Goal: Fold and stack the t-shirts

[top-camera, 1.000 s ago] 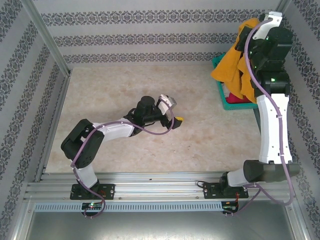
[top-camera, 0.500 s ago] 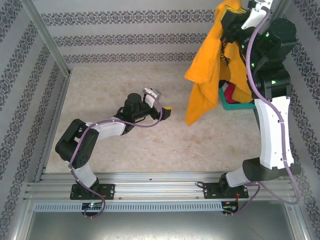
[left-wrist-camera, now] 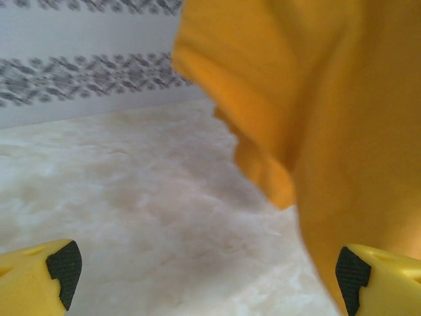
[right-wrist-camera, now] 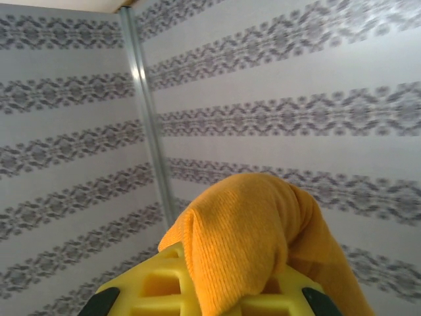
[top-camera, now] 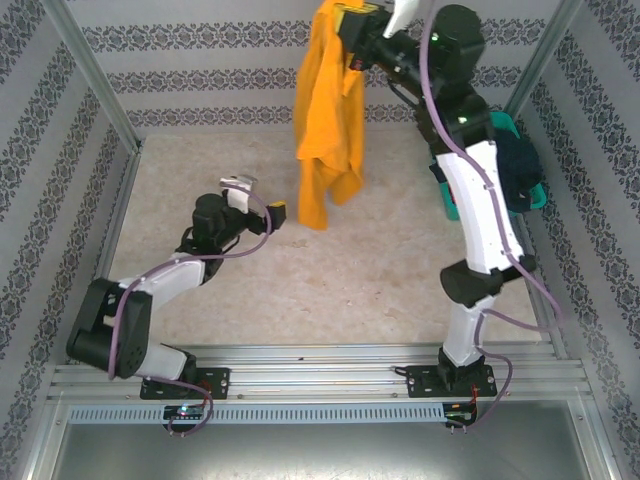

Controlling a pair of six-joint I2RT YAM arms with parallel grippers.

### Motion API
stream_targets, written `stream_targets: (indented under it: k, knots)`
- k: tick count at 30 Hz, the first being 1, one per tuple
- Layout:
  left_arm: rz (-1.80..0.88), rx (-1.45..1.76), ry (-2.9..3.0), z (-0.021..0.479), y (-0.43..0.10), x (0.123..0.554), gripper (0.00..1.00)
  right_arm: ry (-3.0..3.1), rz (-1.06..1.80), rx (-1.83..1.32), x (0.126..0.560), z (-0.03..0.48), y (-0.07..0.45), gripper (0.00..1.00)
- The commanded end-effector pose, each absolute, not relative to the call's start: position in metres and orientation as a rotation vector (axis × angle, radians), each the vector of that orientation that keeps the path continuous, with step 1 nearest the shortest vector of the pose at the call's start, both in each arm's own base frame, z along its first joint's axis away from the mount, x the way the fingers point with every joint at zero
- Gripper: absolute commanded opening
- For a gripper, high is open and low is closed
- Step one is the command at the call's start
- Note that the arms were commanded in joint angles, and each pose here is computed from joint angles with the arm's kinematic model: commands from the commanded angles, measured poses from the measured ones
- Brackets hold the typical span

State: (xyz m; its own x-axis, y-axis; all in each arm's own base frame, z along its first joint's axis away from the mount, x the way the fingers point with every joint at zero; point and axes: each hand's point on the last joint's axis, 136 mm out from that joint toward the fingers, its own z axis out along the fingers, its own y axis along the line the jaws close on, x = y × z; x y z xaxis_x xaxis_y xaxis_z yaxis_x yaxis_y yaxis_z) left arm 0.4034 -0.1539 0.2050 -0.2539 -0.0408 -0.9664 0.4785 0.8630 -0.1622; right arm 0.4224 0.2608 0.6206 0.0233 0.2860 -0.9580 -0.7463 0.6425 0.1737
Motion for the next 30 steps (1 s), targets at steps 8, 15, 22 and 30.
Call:
stream_targets:
  k: [8,15,22,30]
  knots:
    - [-0.324,0.112,1.945,0.188,-0.087,0.378,1.00,1.661,0.763,-0.075,0.497,0.526,0.224,0.00]
    - [-0.304,-0.275,2.175,0.141,-0.061,0.361,1.00,1.985,0.643,0.437,0.530,0.317,0.137,0.38]
    - [-0.313,-0.512,2.359,0.115,-0.061,0.357,1.00,2.189,0.388,0.585,0.488,0.214,0.075,0.80]
    - [-0.389,-0.804,2.482,0.077,-0.086,0.376,1.00,2.378,0.338,0.622,0.435,0.150,0.078,0.82]
